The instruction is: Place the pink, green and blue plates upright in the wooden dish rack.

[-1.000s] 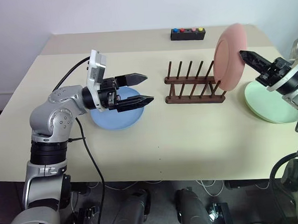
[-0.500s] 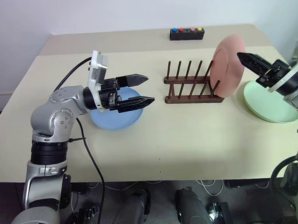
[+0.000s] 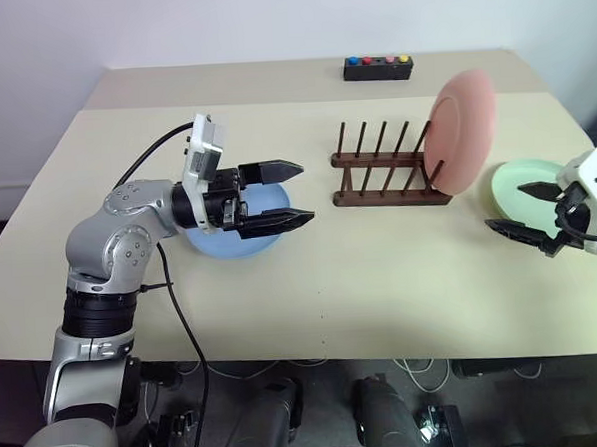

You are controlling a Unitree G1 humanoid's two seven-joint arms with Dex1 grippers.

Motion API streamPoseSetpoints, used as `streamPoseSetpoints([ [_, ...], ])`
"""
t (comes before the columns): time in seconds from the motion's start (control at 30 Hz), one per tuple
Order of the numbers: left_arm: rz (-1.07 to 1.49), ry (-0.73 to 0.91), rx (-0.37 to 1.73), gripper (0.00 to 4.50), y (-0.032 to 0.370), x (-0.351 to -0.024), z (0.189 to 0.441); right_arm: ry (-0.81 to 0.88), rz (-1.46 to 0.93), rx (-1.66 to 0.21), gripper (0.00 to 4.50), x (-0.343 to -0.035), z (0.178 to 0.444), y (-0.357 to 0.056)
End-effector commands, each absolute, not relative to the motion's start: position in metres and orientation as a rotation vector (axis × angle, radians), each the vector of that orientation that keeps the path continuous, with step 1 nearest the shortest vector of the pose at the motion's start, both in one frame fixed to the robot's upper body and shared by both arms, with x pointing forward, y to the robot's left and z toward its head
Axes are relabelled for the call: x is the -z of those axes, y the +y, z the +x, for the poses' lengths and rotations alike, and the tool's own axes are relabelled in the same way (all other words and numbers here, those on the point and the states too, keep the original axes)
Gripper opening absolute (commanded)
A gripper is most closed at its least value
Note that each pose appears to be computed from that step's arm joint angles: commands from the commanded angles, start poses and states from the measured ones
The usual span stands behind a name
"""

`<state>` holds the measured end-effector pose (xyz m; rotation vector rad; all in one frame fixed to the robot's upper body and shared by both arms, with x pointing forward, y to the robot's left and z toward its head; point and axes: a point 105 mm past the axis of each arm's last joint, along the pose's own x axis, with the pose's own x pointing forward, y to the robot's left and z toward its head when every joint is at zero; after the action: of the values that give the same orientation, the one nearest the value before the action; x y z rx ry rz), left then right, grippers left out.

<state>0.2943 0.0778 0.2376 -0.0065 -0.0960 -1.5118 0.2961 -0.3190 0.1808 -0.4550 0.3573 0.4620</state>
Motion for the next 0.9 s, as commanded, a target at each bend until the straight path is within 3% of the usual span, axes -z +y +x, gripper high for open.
streamPoseSetpoints([
  [0.03, 0.029, -0.142, 1.541, 4.5, 0.072, -0.246, 0.293, 0.409, -0.561, -0.396, 4.46, -0.174, 0.304, -0.328],
  [0.23, 0.044, -0.14, 1.542, 4.5, 0.073, -0.249, 0.293, 0.526, -0.557, -0.294, 4.46, -0.143, 0.318, -0.347],
  [0.4, 0.051, -0.128, 1.534, 4.5, 0.077, -0.247, 0.289, 0.526, -0.463, -0.19, 4.46, -0.139, 0.335, -0.357],
  [0.5, 0.057, -0.133, 1.515, 4.5, 0.079, -0.248, 0.289, 0.56, -0.399, -0.186, 3.6, -0.133, 0.336, -0.358],
  [0.73, 0.056, -0.14, 1.501, 4.5, 0.08, -0.249, 0.29, 0.56, -0.371, -0.2, 0.03, -0.136, 0.338, -0.354],
  [0.9, 0.031, -0.154, 1.478, 4.5, 0.079, -0.253, 0.297, 0.473, -0.262, -0.188, 0.03, -0.155, 0.341, -0.349],
])
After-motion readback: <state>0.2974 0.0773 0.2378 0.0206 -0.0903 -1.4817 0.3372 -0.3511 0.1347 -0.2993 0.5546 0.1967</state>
